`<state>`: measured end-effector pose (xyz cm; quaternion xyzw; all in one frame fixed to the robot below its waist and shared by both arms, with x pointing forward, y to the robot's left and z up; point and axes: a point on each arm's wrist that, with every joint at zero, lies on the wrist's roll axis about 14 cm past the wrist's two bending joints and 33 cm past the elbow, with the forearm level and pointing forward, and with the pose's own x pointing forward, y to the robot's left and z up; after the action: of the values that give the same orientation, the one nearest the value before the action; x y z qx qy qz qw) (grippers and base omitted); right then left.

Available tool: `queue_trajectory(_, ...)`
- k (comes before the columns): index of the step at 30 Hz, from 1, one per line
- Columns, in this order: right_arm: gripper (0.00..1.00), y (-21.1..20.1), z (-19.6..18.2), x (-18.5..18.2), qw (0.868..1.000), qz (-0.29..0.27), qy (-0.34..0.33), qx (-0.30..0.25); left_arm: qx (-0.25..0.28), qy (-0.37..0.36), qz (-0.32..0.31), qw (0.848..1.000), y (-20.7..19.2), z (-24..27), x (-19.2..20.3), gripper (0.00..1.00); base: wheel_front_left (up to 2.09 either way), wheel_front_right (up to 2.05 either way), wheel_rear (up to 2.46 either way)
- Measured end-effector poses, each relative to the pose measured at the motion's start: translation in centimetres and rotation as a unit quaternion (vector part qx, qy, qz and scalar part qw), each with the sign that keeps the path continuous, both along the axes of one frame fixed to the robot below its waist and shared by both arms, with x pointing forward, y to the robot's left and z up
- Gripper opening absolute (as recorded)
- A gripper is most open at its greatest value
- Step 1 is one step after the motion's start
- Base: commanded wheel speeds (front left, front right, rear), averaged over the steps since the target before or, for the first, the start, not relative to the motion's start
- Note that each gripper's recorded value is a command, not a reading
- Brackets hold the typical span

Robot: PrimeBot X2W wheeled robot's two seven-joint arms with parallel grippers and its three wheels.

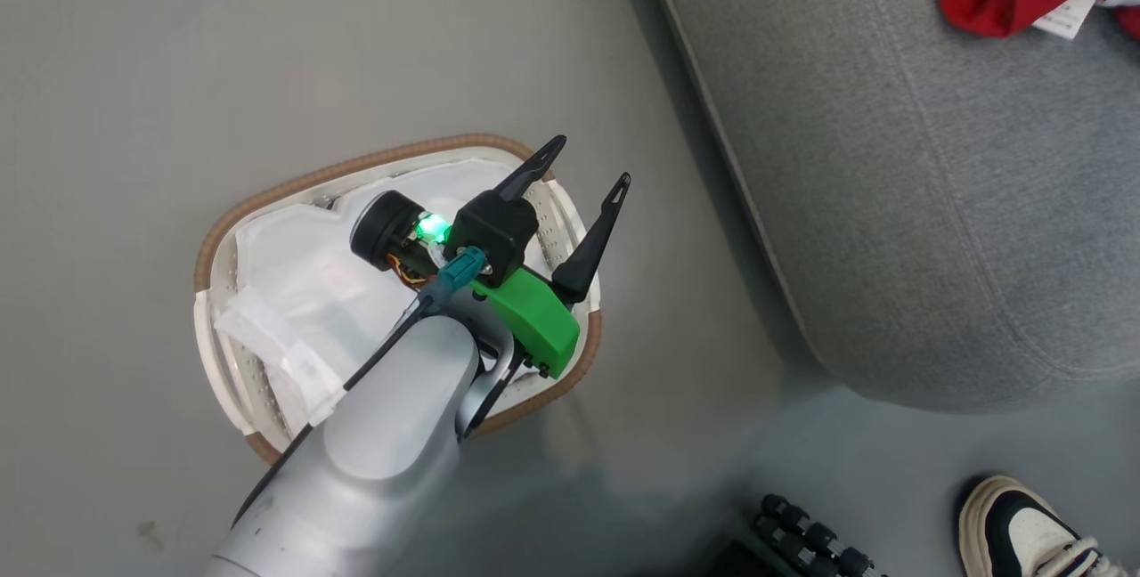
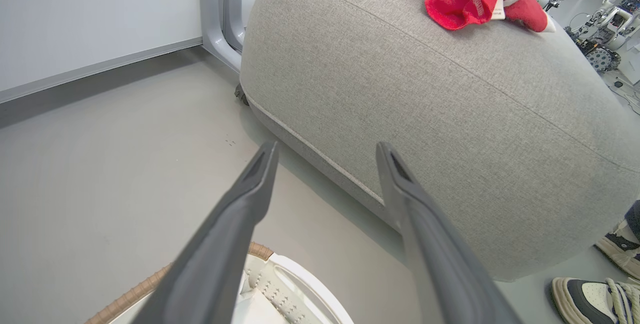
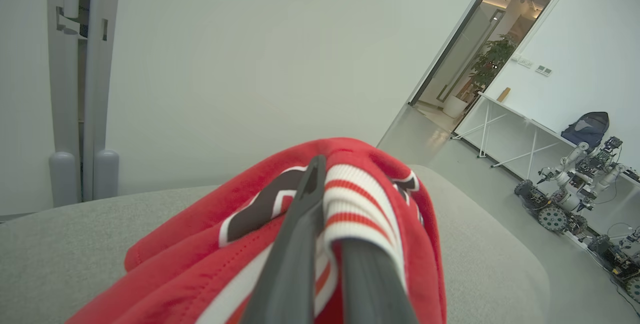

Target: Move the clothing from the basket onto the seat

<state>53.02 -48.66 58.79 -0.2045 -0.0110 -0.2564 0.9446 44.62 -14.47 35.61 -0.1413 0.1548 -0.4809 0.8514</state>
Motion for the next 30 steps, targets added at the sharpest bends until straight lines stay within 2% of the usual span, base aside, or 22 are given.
queue_trajectory(3,0.00,0.1,-5.0,0.1,0.999,-0.014,0.036,0.036,0.009,0.011,0.014,1.000,1.2,-1.4,0.5,1.00,0.00,0.00,0.00)
queue_trajectory(4,0.63,0.3,-6.5,0.1,0.998,-0.016,0.047,0.045,0.013,0.016,0.019,1.000,1.6,-1.9,0.6,1.00,0.00,0.00,0.00)
queue_trajectory(5,1.00,0.6,-7.5,0.2,0.997,-0.016,0.053,0.053,0.015,0.019,0.024,0.999,1.9,-2.3,0.8,1.00,0.00,0.00,0.00)
queue_trajectory(11,1.00,1.9,-13.3,-1.6,0.991,-0.029,0.085,0.100,0.027,0.027,0.046,0.998,3.6,-3.4,1.5,1.00,0.00,0.00,0.00)
queue_trajectory(24,1.00,4.4,-16.0,-9.9,0.984,-0.041,0.091,0.151,0.034,0.018,0.106,0.994,6.6,-0.7,2.1,1.00,0.00,0.00,0.00)
queue_trajectory(30,1.00,7.5,-16.0,-11.2,0.982,-0.007,0.084,0.167,0.040,0.014,0.147,0.988,9.0,0.7,1.9,1.00,0.00,0.00,0.00)
